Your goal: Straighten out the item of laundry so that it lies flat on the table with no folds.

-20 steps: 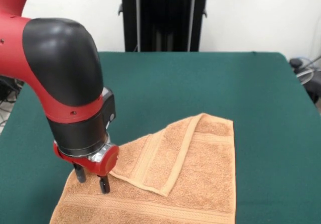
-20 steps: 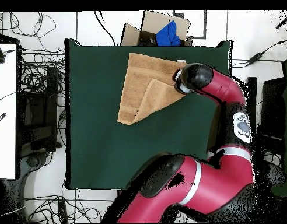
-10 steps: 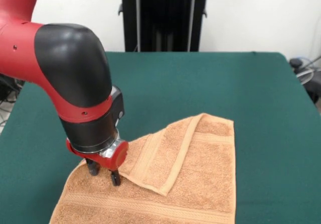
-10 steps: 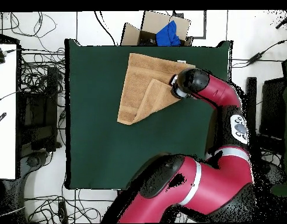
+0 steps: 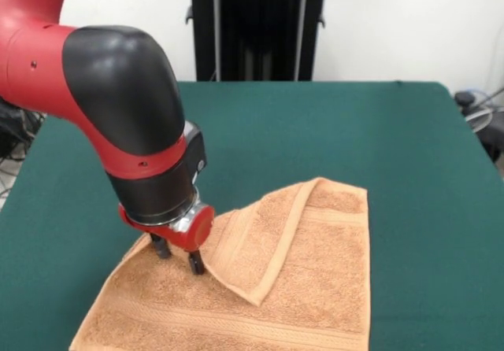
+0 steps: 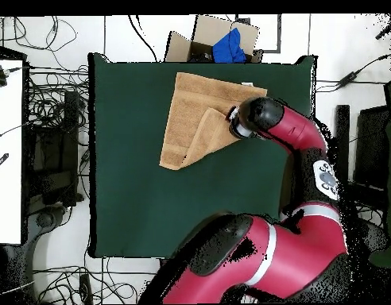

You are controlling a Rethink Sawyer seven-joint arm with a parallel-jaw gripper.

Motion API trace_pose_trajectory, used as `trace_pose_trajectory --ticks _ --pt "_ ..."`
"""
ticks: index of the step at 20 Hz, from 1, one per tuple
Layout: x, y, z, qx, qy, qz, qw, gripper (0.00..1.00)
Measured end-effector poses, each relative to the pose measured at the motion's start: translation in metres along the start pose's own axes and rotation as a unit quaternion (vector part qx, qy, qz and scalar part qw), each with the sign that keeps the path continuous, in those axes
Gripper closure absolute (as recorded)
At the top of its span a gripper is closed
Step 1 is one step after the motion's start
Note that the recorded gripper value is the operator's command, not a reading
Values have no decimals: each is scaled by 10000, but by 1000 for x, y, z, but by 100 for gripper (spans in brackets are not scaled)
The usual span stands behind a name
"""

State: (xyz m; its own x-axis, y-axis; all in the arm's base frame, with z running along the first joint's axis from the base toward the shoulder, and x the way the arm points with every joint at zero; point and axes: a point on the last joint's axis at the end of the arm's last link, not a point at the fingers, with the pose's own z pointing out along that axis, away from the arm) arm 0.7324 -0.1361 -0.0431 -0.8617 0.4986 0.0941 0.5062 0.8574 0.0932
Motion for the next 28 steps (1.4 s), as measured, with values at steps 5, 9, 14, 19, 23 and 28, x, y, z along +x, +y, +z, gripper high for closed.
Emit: trace_pose_trajectory --ticks 5,9,14,19,23,28 --pt "12 3 -8 -97 133 118 9998 0" --pt "24 6 -18 -182 263 230 9992 0" --pt "42 9 -31 -308 459 406 9976 0" --pt "63 12 -43 -420 824 556 9942 0" --pt "89 13 -60 -462 1374 600 9876 0" --pt "131 -4 -97 -565 2556 751 9622 0"
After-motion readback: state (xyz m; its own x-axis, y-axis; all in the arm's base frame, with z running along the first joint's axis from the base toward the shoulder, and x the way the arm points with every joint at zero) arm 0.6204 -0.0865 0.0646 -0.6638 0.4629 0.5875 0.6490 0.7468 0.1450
